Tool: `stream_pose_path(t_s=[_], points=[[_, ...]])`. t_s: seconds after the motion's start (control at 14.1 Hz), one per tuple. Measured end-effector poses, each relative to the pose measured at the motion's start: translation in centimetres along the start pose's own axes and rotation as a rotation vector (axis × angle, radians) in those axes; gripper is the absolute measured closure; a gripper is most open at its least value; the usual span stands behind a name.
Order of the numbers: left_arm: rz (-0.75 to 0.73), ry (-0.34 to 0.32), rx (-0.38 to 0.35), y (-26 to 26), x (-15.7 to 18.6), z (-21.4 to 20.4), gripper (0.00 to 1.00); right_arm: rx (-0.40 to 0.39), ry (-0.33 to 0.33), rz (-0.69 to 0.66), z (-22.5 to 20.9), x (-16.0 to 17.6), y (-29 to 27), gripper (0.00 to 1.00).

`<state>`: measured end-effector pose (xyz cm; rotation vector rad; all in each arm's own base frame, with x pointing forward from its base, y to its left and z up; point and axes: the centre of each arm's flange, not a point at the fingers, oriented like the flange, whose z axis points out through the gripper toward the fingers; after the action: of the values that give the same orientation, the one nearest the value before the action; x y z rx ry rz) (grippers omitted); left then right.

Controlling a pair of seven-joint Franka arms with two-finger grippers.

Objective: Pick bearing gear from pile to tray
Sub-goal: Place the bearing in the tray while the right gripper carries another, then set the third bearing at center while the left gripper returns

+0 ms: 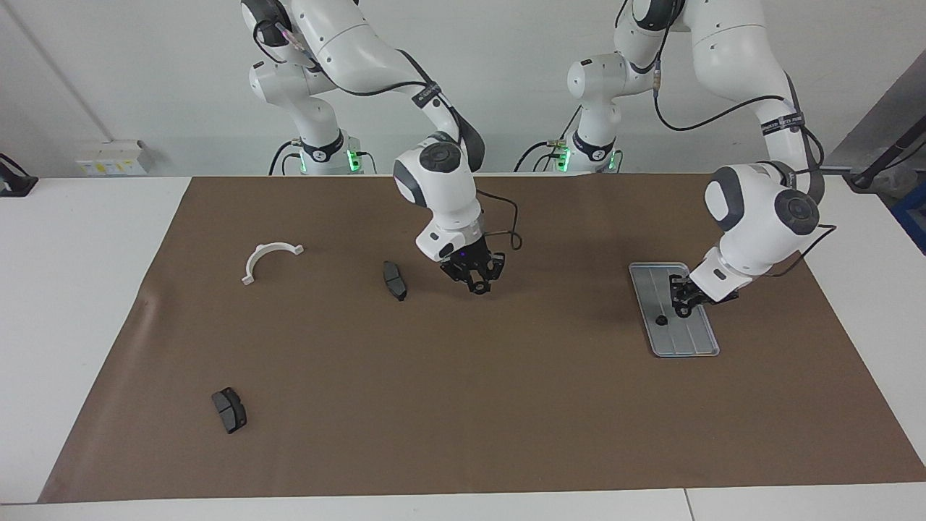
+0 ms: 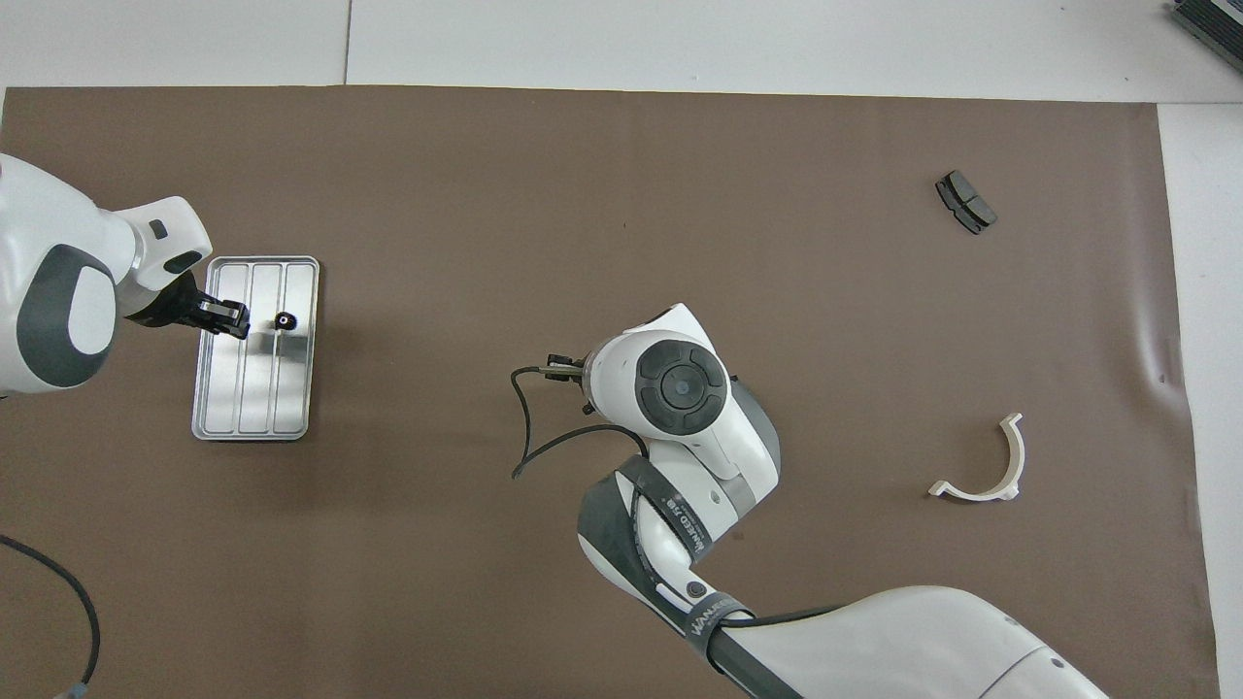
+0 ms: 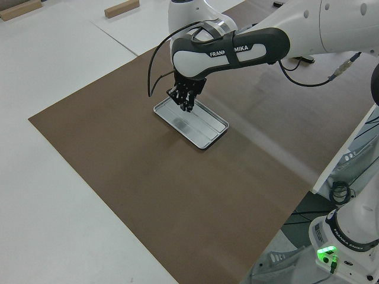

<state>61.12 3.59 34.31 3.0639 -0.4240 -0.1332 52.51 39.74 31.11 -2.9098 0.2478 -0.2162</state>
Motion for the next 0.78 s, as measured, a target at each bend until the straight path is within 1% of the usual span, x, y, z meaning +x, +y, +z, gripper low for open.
stream_pose_path(t_s=[0.14, 0.21, 0.28, 0.36, 0.43, 0.5, 0.57, 0.64, 0.78], points=[[0.005, 0.031, 0.011, -0.7, -1.3, 1.6, 0.68, -0.014, 0.01, 0.003, 1.2, -0.2, 0.1, 0.65], [0.006, 0.038, 0.014, -0.5, -1.8, 2.4, 0.68, -0.017, 0.008, 0.004, 1.5, -0.2, 0.2, 0.65], [0.008, 0.037, 0.014, -0.2, -2.1, 2.9, 0.66, -0.02, 0.006, 0.005, 1.7, -0.2, 0.3, 0.63], [0.012, 0.036, 0.014, 0.1, -2.3, 3.0, 0.66, -0.02, 0.005, 0.006, 1.7, -0.2, 0.4, 0.62], [0.015, 0.037, 0.015, 0.3, -2.3, 3.0, 0.58, -0.02, 0.005, 0.011, 1.7, -0.2, 0.4, 0.56], [0.018, 0.039, 0.016, 0.5, -2.3, 2.8, 0.48, -0.02, 0.007, 0.017, 1.7, -0.1, 0.3, 0.44], [0.023, 0.042, 0.017, 0.7, -2.2, 2.6, 0.33, -0.019, 0.01, 0.021, 1.6, 0.0, 0.3, 0.32], [0.025, 0.045, 0.018, 0.9, -2.1, 2.4, 0.25, -0.019, 0.017, 0.024, 1.4, 0.4, 0.5, 0.19], [-0.012, 0.057, 0.02, 1.5, -1.9, 1.7, 0.26, -0.024, 0.057, 0.031, -0.3, 2.4, 1.4, 0.01]])
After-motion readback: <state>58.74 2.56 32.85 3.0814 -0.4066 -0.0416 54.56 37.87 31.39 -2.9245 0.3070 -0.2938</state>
